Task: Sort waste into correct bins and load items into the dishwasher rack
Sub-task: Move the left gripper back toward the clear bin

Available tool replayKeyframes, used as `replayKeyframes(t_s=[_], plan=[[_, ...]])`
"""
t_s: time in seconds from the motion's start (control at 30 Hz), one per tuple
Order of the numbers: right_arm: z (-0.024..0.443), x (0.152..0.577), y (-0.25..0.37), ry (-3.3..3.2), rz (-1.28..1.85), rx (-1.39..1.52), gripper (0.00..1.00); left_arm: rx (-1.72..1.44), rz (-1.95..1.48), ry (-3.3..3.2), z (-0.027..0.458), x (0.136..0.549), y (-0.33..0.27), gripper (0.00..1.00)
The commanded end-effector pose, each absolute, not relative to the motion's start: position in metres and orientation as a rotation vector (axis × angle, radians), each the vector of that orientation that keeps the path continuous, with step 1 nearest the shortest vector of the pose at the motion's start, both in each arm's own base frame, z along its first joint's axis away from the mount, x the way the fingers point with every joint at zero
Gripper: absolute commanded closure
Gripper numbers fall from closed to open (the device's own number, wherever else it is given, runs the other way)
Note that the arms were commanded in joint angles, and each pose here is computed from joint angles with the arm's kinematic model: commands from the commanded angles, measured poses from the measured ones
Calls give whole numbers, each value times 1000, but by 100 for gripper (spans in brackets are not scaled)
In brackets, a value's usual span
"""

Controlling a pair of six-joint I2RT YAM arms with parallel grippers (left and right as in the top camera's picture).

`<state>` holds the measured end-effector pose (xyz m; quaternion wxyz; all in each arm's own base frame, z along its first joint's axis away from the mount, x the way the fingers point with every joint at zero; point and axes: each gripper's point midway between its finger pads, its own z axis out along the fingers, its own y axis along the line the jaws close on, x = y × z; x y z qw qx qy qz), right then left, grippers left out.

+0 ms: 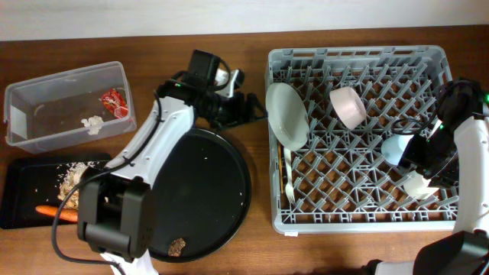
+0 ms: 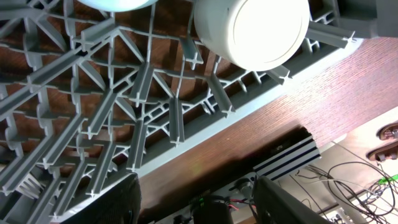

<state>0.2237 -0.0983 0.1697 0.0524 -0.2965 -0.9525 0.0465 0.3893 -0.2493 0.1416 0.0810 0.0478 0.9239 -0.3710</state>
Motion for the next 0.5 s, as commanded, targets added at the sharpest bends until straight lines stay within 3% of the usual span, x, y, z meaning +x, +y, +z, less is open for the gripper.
replayKeyframes(t_s=[0.0, 0.17, 0.33, 0.47], plan=[[172, 222, -101, -2896, 167, -922, 39, 216, -1068, 2766, 143, 384, -235, 16], [171, 222, -101, -2897, 166, -917, 39, 196, -928, 2809, 157, 372, -186, 16], [171, 225, -96, -2910, 113, -903, 39, -72, -538, 2910, 172, 349, -90, 15], [171, 238, -71, -2988, -119, -731, 39, -302, -271, 2944, 190, 316, -18, 15]])
